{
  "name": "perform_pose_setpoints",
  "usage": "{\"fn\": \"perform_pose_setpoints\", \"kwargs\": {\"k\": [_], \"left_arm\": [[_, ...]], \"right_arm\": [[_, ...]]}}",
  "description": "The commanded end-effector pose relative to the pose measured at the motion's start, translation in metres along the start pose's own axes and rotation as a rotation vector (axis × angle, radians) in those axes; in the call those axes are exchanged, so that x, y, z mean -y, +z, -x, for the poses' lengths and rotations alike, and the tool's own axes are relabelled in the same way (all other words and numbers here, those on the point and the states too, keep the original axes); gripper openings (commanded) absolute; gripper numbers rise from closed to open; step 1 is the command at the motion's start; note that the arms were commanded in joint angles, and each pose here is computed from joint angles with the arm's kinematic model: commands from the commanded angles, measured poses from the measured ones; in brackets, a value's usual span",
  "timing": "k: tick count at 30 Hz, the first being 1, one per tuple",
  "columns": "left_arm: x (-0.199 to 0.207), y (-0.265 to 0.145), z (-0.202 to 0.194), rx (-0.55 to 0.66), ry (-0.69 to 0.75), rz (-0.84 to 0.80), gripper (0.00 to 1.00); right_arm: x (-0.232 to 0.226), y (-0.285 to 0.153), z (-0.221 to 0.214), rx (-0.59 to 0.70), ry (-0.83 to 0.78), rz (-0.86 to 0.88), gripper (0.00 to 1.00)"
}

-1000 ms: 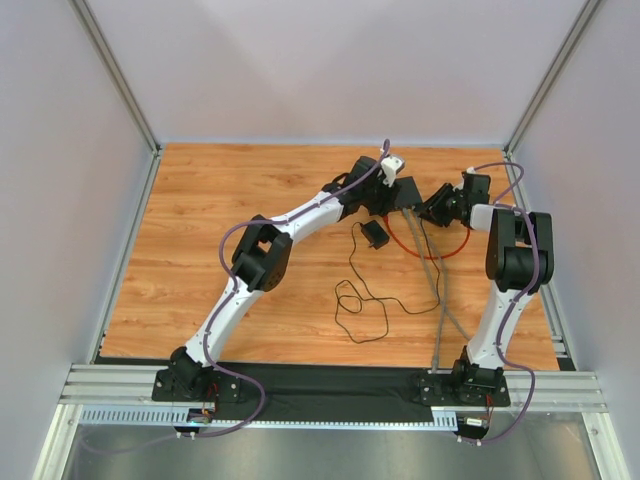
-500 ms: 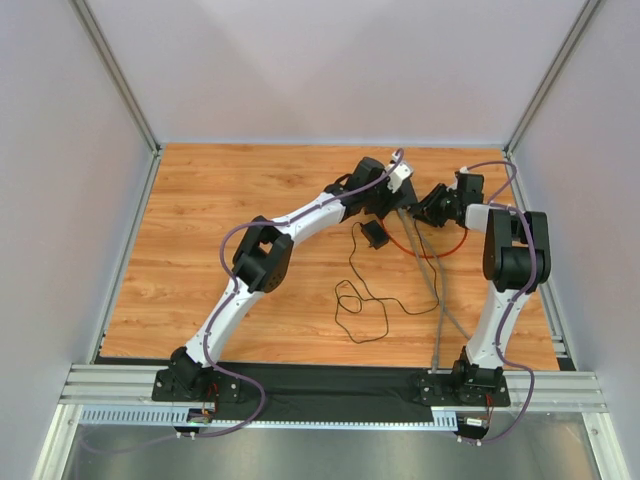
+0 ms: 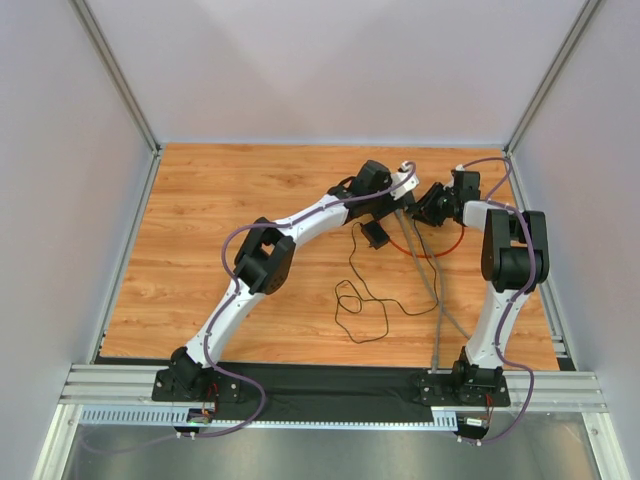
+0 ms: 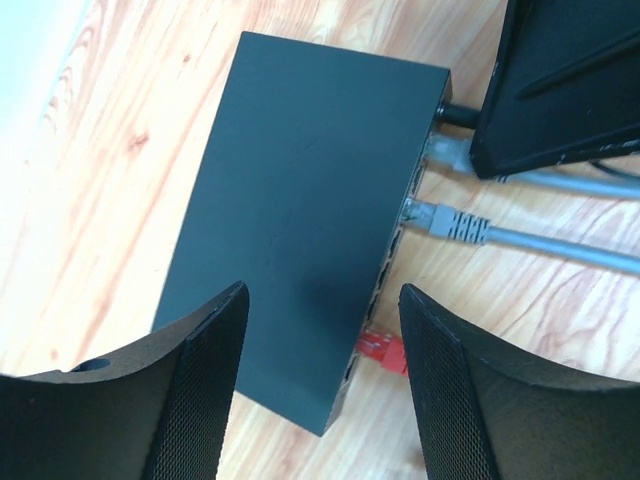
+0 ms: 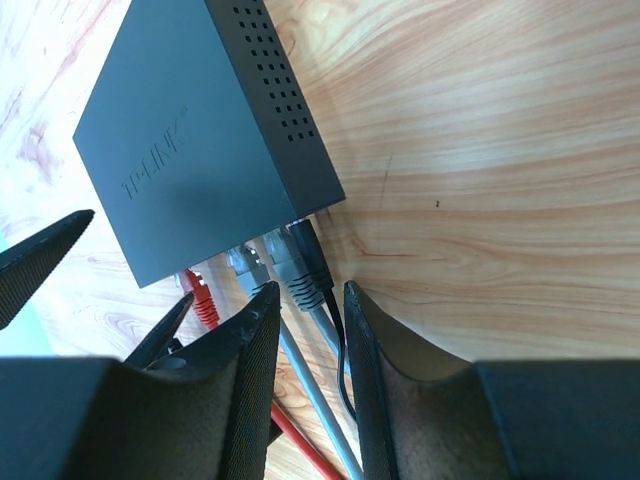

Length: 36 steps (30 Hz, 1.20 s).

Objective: Pull the plug from the switch port

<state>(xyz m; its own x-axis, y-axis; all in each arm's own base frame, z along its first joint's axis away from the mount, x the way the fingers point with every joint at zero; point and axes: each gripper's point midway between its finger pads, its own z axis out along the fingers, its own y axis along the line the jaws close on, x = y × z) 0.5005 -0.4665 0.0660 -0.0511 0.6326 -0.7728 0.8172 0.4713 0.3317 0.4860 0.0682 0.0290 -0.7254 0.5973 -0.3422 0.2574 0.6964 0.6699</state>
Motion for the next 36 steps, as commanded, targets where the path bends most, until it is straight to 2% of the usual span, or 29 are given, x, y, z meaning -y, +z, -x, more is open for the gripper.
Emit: {"fn": "perform_pose_setpoints", "kwargs": {"k": [1,4,8,14,23,29,31,36], "left_arm": [[-0.012,-0.002,0.014,0.014,0.114,0.048,0.70],[-0.020,-0.004,0.016,0.012,0.079,0.098,0.67],[-0.013,-0.013,0.026,0.070,0.055,0.063,0.67],[-0.012,-0.017,0.027,0.068,0.011,0.061,0.67],[-0.036,-0.047,0.051,0.147,-0.123,0.175,0.69],[-0.072,-0.075,0.041,0.150,-0.409,0.270,0.69],[-0.077,-0.089,0.031,0.150,-0.515,0.296,0.68],[-0.123,-0.125,0.005,0.162,-0.699,0.415,0.66]], "right_arm": [[-0.007,-0.008,0.011,0.035,-0.045,-0.019,0.35],[-0.009,-0.008,0.011,0.036,-0.049,-0.010,0.35],[-0.013,-0.011,0.017,0.058,-0.069,-0.006,0.36],[-0.009,-0.010,0.032,0.091,-0.092,-0.064,0.41],[-0.010,-0.003,0.044,0.106,-0.097,-0.071,0.45],[-0.011,-0.009,0.048,0.126,-0.115,-0.126,0.45],[-0.016,-0.022,0.050,0.171,-0.190,-0.170,0.45],[-0.060,-0.037,0.020,0.153,-0.363,-0.154,0.48]]}}
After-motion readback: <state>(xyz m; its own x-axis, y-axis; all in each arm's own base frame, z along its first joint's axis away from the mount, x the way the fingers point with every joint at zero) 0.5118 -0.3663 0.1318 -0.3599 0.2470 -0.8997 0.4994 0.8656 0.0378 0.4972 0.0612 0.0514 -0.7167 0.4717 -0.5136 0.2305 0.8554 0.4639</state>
